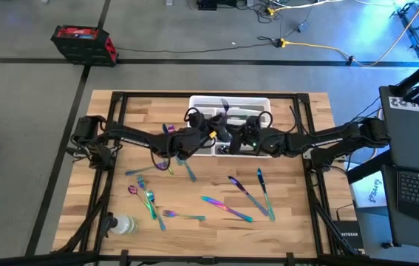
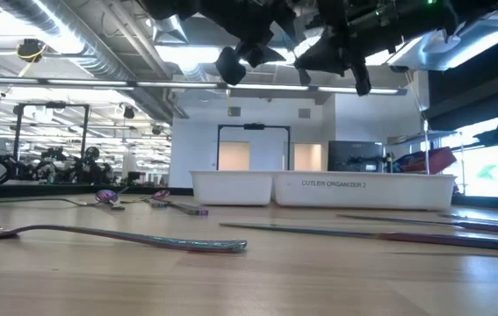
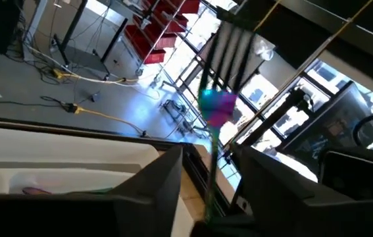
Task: Sort silverware
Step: Put the blue fork into the tray organizer
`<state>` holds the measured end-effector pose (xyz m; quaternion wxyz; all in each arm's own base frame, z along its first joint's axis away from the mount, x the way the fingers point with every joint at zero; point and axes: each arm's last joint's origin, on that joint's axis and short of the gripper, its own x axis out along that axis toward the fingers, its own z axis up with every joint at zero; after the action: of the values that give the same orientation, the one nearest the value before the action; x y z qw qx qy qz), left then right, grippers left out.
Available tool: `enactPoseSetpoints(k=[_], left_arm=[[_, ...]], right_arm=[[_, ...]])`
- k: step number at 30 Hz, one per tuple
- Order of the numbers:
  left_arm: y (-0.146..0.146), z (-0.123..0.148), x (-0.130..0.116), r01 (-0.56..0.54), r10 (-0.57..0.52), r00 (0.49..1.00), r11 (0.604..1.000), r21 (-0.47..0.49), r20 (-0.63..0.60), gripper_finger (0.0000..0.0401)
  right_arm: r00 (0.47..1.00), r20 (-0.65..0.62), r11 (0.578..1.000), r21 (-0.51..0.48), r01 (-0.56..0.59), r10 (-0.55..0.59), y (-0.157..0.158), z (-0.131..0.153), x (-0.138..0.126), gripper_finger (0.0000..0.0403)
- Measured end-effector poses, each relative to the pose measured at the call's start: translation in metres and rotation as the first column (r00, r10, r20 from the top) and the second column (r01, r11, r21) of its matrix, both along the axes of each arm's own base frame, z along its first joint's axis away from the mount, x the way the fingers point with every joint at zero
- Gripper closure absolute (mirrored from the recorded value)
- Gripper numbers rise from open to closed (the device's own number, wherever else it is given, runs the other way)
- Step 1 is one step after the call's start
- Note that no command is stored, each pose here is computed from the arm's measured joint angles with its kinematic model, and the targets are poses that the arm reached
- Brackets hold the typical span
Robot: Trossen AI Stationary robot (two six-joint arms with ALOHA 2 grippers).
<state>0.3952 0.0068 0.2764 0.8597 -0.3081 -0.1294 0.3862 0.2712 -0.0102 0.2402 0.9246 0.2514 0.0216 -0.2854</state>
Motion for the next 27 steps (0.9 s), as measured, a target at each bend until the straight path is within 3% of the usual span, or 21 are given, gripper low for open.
enactPoseSetpoints(k=[9,12,16,20,23,25,27], left_arm=[[-0.006,0.012,-0.022,-0.010,0.013,0.982,1.000,0.016,-0.187,0.0238],[-0.009,0.010,-0.028,0.019,-0.003,0.949,0.999,0.049,-0.315,0.0238],[-0.014,0.003,-0.034,0.051,-0.024,0.902,0.997,0.050,-0.430,0.0240],[-0.020,-0.009,-0.037,0.113,-0.073,0.874,0.992,0.054,-0.481,0.0254],[-0.022,-0.028,-0.042,0.179,-0.147,0.870,0.984,0.024,-0.471,0.0263],[-0.023,-0.038,-0.044,0.266,-0.237,0.879,0.964,0.012,-0.415,0.0268],[-0.024,-0.045,-0.048,0.393,-0.361,0.870,0.919,0.031,-0.335,0.0272]], right_arm=[[0.955,-0.270,0.992,-0.067,0.107,-0.121,-0.029,-0.005,-0.027,0.0403],[0.924,-0.382,1.000,0.006,-0.026,0.026,-0.051,0.000,-0.036,0.0403],[0.768,-0.592,0.968,0.196,-0.154,0.242,-0.075,0.000,-0.044,0.0403],[0.659,-0.585,0.879,0.361,-0.310,0.473,-0.095,-0.002,-0.043,0.0403],[0.587,-0.489,0.761,0.476,-0.441,0.645,-0.105,-0.012,-0.039,0.0403],[0.547,-0.435,0.698,0.496,-0.517,0.715,-0.109,-0.016,-0.034,0.0403],[0.493,-0.415,0.644,0.498,-0.581,0.765,-0.113,-0.020,-0.031,0.0403]])
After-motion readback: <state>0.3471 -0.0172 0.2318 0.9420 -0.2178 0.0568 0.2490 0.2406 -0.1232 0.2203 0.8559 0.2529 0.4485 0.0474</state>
